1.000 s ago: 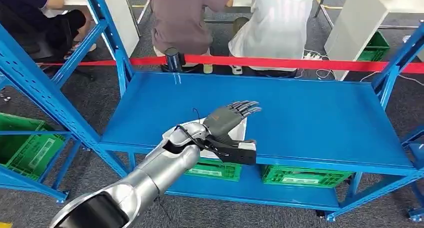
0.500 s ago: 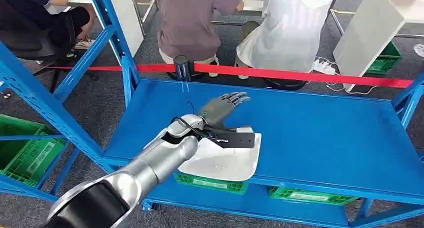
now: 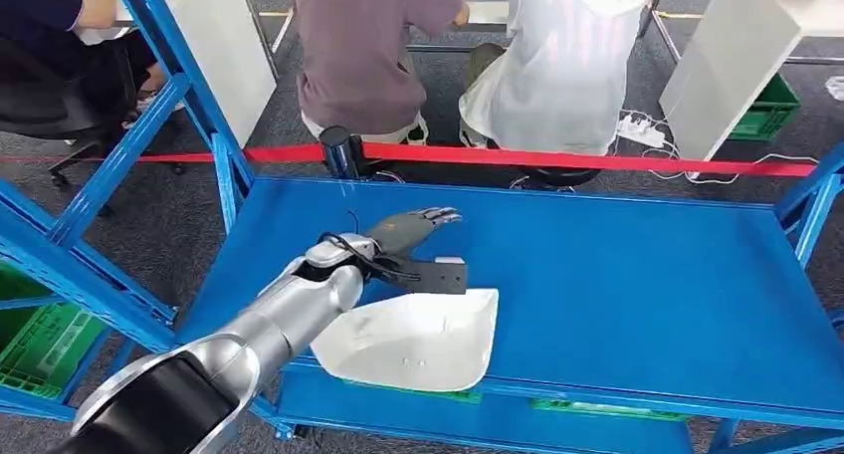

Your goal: Take the parts from the cabinet and place them on the table.

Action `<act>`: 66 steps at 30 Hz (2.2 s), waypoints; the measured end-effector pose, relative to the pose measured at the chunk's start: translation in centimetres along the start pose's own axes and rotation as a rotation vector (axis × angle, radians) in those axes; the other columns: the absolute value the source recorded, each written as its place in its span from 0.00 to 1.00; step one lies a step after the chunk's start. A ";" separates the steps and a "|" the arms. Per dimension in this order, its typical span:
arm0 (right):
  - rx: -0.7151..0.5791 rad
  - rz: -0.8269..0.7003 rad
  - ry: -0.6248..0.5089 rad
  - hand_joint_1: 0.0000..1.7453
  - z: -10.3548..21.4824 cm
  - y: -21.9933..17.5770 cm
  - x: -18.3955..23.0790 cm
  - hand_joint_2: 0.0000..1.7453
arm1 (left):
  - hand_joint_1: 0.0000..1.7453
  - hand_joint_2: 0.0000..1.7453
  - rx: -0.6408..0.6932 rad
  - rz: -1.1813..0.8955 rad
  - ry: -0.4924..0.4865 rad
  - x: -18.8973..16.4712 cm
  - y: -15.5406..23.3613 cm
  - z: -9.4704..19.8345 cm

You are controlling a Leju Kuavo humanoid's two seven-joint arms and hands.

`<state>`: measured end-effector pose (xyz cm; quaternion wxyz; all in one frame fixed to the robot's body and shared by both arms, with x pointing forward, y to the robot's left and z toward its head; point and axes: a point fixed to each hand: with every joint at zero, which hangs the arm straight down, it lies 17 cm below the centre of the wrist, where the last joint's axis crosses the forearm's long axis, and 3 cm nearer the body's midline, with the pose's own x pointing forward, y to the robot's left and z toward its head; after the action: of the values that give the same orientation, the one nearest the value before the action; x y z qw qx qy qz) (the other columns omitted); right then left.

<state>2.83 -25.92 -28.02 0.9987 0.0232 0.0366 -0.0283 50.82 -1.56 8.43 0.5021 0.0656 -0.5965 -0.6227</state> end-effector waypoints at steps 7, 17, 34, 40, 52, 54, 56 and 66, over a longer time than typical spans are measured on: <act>0.001 -0.011 0.008 0.00 0.0 0.1 0.1 0.00 | 0.00 0.00 0.007 0.007 0.002 -0.9 0.3 0.4; -0.001 -0.017 -0.003 0.00 0.0 0.1 0.3 0.00 | 0.00 0.00 0.054 -0.002 -0.044 -0.5 1.2 0.5; -0.012 -0.066 0.008 0.00 0.0 -0.2 0.1 0.00 | 0.00 0.00 -0.002 0.009 -0.116 0.7 -0.7 1.1; -0.014 -0.083 0.007 0.00 0.0 -0.3 0.1 0.00 | 0.00 0.00 -0.011 0.004 -0.137 1.1 -1.6 1.3; -0.017 -0.094 0.004 0.00 -0.1 -0.3 0.1 0.00 | 0.00 0.00 -0.051 -0.001 -0.168 1.9 -5.0 2.0; -0.017 -0.096 0.005 0.00 -0.1 -0.3 0.1 0.00 | 0.00 0.00 -0.059 0.000 -0.169 1.9 -5.6 2.1; -0.016 -0.100 0.005 0.00 -0.1 -0.3 0.1 0.00 | 0.00 0.00 -0.068 -0.001 -0.170 2.0 -6.2 2.2; -0.018 -0.105 -0.001 0.00 -0.1 -0.3 0.1 0.00 | 0.00 1.00 -0.104 0.013 -0.150 1.7 -8.4 2.6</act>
<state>2.87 -26.20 -28.14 0.9960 0.0123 0.0375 -0.0803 43.64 -2.84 3.29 0.4629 -0.0111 -0.5996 -0.6528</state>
